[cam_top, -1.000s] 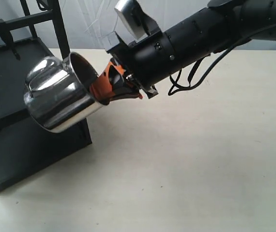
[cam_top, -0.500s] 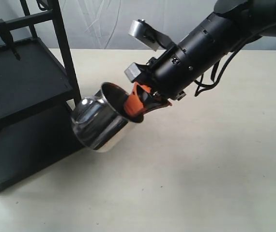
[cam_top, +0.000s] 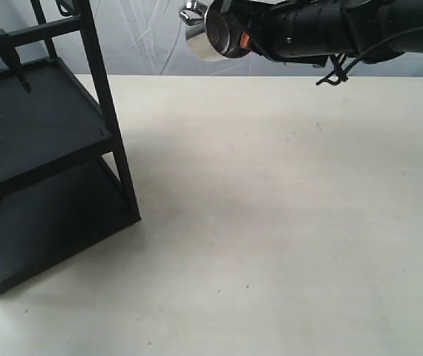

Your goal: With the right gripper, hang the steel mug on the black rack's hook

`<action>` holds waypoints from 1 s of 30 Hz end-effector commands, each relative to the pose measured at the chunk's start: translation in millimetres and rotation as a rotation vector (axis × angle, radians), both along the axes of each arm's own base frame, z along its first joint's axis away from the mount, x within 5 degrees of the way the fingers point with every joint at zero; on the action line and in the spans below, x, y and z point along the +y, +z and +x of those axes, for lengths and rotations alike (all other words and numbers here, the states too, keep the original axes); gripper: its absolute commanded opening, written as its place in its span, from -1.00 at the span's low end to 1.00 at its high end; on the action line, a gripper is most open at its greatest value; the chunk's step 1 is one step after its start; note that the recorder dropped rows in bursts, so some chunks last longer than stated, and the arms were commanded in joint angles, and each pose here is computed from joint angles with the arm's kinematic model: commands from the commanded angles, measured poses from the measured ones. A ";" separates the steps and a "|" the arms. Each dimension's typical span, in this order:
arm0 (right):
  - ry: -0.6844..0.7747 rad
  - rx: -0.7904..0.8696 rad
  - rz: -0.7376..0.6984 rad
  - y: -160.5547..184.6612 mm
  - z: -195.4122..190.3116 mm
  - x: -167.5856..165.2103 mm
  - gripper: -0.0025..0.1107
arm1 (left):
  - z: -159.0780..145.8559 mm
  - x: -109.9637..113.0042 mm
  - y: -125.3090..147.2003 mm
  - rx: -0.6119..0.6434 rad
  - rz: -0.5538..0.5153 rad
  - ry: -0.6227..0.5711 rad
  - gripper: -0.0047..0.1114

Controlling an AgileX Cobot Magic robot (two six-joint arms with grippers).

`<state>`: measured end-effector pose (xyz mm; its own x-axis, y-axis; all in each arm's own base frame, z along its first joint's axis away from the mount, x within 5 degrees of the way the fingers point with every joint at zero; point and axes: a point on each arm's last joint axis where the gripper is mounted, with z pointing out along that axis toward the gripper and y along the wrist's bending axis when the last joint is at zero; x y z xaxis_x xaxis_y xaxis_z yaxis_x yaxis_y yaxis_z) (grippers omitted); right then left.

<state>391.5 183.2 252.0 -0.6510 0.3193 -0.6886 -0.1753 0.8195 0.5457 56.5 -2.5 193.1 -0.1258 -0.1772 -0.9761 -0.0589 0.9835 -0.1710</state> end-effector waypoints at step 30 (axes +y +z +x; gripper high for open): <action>-0.033 -0.096 0.059 -2.3 34.9 59.3 -0.97 | -0.5 -1.1 -0.6 0.005 -0.014 -0.010 -0.89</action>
<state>425.1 246.1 243.6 -0.5797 0.3742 -0.7238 -0.1991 0.7963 0.5712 56.4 -3.6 192.4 -0.1353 -0.1970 -0.9710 -0.0516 0.9801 -0.1916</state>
